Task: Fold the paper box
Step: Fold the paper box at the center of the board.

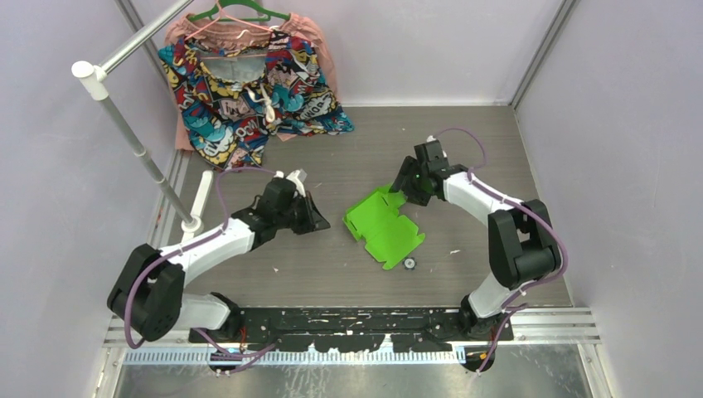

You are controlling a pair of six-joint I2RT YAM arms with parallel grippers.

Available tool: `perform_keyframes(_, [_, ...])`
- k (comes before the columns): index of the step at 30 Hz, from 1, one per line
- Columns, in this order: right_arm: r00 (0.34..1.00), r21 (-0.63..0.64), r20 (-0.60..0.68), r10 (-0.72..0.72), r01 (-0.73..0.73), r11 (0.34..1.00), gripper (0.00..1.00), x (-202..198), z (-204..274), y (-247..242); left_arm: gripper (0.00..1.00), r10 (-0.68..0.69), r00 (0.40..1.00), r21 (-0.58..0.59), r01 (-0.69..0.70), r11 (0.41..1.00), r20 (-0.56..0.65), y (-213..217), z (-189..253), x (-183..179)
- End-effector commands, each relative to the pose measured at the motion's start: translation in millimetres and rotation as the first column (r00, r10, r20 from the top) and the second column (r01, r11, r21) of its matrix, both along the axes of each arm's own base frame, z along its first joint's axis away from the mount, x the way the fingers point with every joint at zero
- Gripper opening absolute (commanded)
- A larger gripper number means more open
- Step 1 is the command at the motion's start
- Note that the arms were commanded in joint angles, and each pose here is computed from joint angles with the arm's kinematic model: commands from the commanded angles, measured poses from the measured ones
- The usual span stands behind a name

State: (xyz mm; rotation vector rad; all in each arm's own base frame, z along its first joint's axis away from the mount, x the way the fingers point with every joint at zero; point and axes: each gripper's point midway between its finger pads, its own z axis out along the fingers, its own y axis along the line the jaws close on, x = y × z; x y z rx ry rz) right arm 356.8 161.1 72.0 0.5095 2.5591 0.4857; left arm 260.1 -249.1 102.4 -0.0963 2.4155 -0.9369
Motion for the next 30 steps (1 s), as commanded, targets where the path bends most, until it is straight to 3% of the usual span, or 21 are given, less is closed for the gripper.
perform_keyframes(1, [0.966,0.070,0.259,-0.019,0.001,0.998,0.64,46.9,39.5,-12.4,0.00,0.018,0.999,0.011,-0.018,1.000,-0.051,3.3,-9.5,-7.5])
perform_keyframes(7, [0.936,0.098,0.352,-0.009,-0.028,0.995,0.63,61.4,32.6,-22.3,0.00,-0.011,0.995,0.005,0.011,1.000,-0.097,-15.6,-23.6,-12.0])
perform_keyframes(18, [0.921,0.222,0.382,0.077,-0.173,0.960,0.62,61.8,9.7,1.3,0.00,-0.030,0.990,0.009,0.032,0.999,-0.135,-45.9,-43.3,4.3])
perform_keyframes(30, [0.905,0.345,0.423,0.049,-0.211,0.915,0.62,48.8,-0.6,12.4,0.00,-0.028,0.994,0.000,0.028,1.000,-0.105,-58.4,-30.3,23.6])
